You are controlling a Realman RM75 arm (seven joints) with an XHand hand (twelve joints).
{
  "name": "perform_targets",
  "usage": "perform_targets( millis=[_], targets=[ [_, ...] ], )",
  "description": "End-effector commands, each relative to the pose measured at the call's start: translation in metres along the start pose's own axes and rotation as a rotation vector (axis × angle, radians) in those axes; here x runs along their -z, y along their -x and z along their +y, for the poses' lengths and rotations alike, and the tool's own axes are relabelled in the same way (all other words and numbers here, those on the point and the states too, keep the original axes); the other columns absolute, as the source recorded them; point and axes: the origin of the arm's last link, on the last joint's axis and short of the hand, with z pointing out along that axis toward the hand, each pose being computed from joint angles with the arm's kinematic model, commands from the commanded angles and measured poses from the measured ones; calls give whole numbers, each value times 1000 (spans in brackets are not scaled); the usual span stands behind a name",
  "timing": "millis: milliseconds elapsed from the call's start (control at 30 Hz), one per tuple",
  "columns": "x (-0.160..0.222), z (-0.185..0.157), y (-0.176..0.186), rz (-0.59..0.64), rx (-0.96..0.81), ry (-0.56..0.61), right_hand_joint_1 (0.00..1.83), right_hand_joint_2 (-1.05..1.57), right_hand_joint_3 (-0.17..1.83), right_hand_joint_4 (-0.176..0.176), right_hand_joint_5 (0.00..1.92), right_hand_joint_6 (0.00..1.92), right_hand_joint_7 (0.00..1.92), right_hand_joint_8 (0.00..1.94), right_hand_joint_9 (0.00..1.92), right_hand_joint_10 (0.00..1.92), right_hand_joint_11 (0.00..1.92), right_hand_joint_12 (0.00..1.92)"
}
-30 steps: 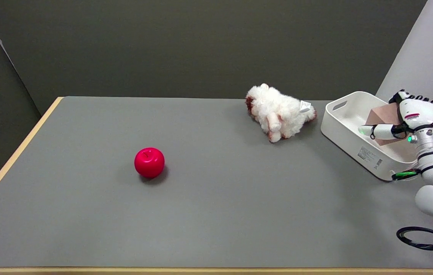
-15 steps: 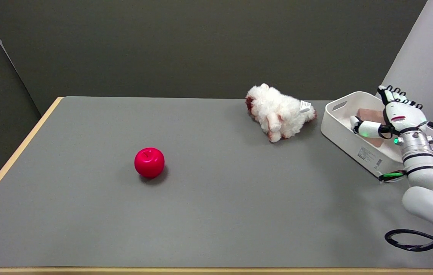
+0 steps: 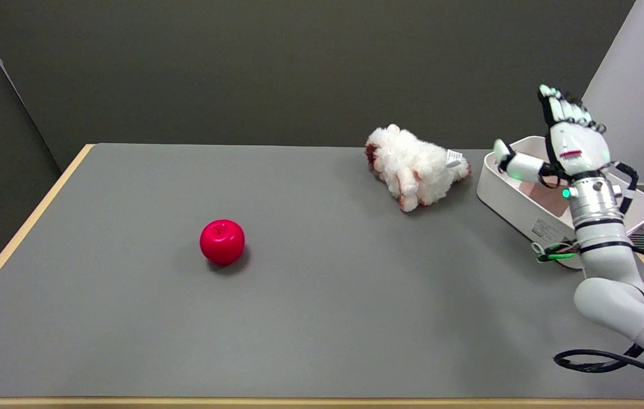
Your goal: Place wooden cube into white box.
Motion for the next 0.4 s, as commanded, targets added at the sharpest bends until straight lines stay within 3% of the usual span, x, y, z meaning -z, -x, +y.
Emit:
perform_targets(
  millis=[33, 167, 300, 367, 400],
  targets=[
    [38, -141, -62, 228, -307, -443, 273, 665, 944, -18, 65, 175, 81, 190, 32, 609, 61, 1186],
    [50, -153, -54, 188, -351, -470, 251, 708, 904, -6, 49, 259, 82, 242, 30, 564, -1, 1156],
    [57, -155, -50, 169, -414, -487, 189, 761, 863, -17, 64, 308, 73, 246, 3, 477, -1, 890],
    [59, -155, -47, 153, -451, -492, 444, 702, 1076, -40, 80, 323, 99, 165, 60, 219, 6, 556],
    [59, -154, -46, 149, -460, -492, 442, 702, 1075, -39, 80, 324, 101, 166, 60, 222, 6, 559]
  ],
)
